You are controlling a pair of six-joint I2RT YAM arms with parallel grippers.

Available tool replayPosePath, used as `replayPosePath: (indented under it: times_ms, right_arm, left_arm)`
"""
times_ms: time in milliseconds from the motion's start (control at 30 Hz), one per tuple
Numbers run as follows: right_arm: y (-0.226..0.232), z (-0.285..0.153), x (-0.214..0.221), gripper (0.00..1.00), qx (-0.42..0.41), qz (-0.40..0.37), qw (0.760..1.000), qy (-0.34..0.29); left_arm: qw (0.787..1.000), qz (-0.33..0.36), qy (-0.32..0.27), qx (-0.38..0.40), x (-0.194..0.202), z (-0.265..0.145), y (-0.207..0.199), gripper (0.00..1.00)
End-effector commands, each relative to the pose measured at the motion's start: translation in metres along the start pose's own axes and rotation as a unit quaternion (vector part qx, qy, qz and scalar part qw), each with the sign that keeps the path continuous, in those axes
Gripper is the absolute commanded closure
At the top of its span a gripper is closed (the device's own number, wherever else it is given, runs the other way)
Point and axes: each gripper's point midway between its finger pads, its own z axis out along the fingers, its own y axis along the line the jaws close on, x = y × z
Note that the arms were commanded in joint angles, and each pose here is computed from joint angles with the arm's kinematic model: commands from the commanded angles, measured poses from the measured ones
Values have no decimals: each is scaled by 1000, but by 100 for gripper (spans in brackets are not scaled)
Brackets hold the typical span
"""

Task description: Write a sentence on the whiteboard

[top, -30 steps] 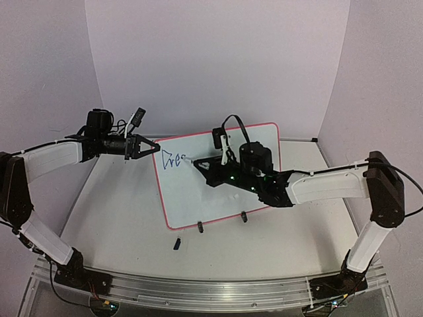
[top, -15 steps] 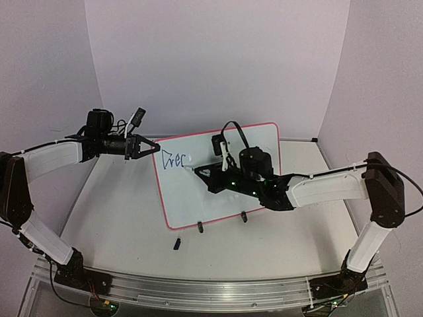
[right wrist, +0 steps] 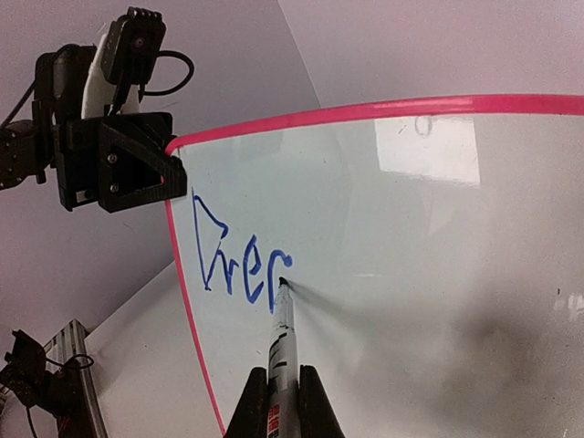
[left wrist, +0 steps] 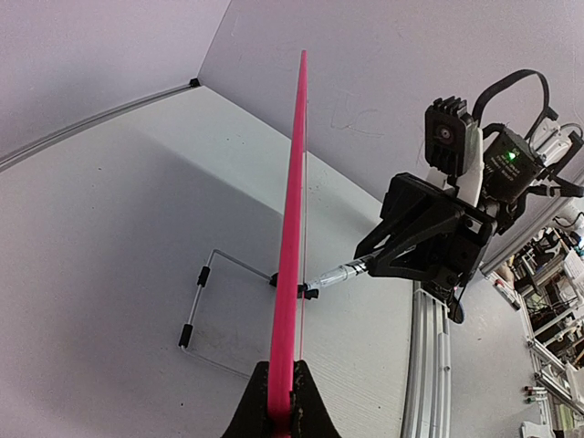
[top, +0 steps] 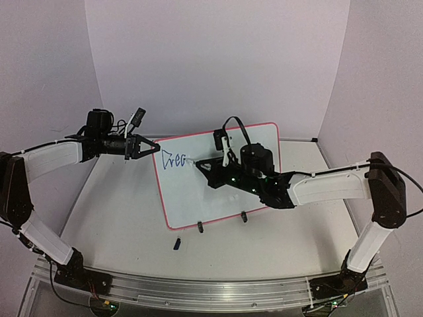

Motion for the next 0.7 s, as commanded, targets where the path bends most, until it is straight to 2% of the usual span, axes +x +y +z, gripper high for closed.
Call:
replayPosePath:
  times_ms: [0, 300, 667]
  right_arm:
    - [-3, -5, -39, 100, 22, -6, 998, -51]
    - [-3, -5, -36, 100, 19, -4, 999, -48]
    - [-9, -11, -7, 100, 17, 11, 1000, -15]
  left_arm:
    - [999, 26, 19, 9, 8, 7, -9, 100]
    - [999, 25, 20, 10, 9, 7, -9, 100]
    - [999, 25, 20, 10, 9, 8, -9, 100]
